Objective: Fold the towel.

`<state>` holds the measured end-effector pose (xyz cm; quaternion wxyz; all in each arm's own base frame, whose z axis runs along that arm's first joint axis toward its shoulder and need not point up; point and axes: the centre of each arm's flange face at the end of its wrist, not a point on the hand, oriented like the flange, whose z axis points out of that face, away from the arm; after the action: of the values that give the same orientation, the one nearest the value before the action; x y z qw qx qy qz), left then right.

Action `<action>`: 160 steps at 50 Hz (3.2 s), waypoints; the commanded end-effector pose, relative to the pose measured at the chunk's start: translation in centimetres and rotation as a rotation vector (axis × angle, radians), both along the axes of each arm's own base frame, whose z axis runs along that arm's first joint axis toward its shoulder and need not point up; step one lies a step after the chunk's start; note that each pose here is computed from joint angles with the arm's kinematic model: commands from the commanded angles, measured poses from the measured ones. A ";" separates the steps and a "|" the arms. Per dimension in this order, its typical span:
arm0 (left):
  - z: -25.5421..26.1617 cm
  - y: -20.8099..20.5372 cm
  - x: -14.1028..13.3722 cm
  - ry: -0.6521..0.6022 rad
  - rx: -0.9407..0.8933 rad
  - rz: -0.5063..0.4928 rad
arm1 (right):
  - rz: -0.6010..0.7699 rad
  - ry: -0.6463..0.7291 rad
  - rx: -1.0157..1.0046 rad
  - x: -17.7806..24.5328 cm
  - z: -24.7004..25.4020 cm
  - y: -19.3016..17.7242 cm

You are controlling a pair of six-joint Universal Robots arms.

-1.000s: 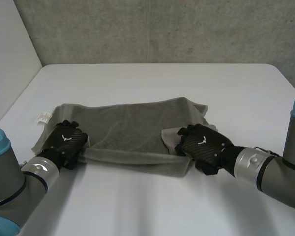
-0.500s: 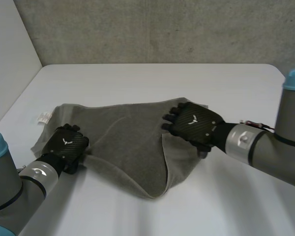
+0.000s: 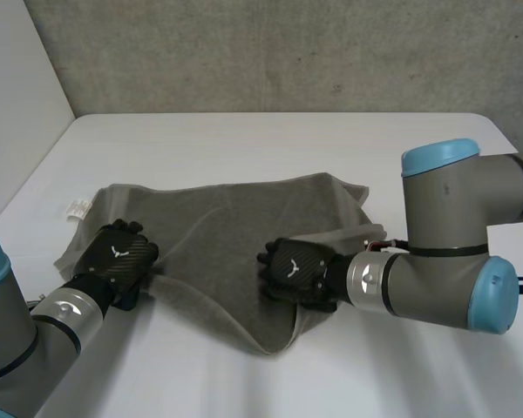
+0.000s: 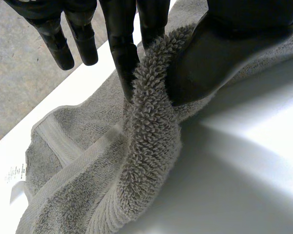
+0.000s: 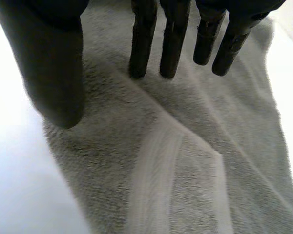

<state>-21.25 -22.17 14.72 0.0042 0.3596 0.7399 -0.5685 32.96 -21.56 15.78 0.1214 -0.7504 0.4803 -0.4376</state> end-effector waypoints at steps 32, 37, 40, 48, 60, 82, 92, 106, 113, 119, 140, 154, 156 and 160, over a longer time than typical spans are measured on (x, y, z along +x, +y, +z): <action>0.1 0.0 0.1 -0.001 -0.002 0.007 | -0.543 -0.273 0.013 -9.0 -0.3 -2.0; 0.0 -0.1 0.2 -0.003 -0.001 0.013 | -0.508 -0.292 0.031 -8.7 -1.2 -2.0; 0.0 -0.3 0.3 -0.002 -0.001 0.019 | -0.492 -0.287 0.060 -8.5 -2.0 -1.9; 0.0 -0.4 0.4 -0.002 0.001 0.022 | -0.493 -0.289 0.065 -8.7 -2.1 -2.2; 2.0 0.2 0.8 -0.003 0.005 0.031 | -0.530 -0.286 0.090 -10.0 2.9 -0.8; 10.0 -2.5 0.3 0.122 -0.152 0.049 | -0.597 -0.520 0.066 -9.2 14.3 -4.2; 6.4 -7.6 -0.8 0.100 -0.108 0.057 | -0.606 -0.504 0.032 -8.0 10.7 -8.7; 12.3 -17.5 -4.7 0.229 -0.526 0.013 | -0.526 -0.754 -0.404 -3.2 18.4 -16.1; 24.5 -13.7 -5.2 0.411 -1.015 -0.047 | -0.473 -1.112 -0.486 -4.4 28.1 -13.7; 23.2 -11.7 -3.8 0.470 -0.960 -0.051 | -0.498 -0.976 -0.267 -4.5 22.8 -12.0; 0.9 -6.6 1.0 0.262 -0.243 0.029 | -0.614 -0.517 0.145 -8.5 3.4 -4.3; 0.8 -4.4 1.1 0.210 -0.133 0.030 | -0.652 -0.519 0.125 -9.7 2.3 -4.6; 0.9 -4.0 1.2 0.205 -0.112 0.033 | -0.656 -0.520 0.122 -9.7 2.3 -4.7; 0.7 -3.6 1.6 0.195 -0.073 0.047 | -0.664 -0.524 0.112 -9.9 2.6 -4.9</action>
<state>-20.11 -26.32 15.50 -0.0421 0.2865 0.7073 -0.6449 23.25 -26.23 18.09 0.1375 -0.4143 0.6716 -0.5986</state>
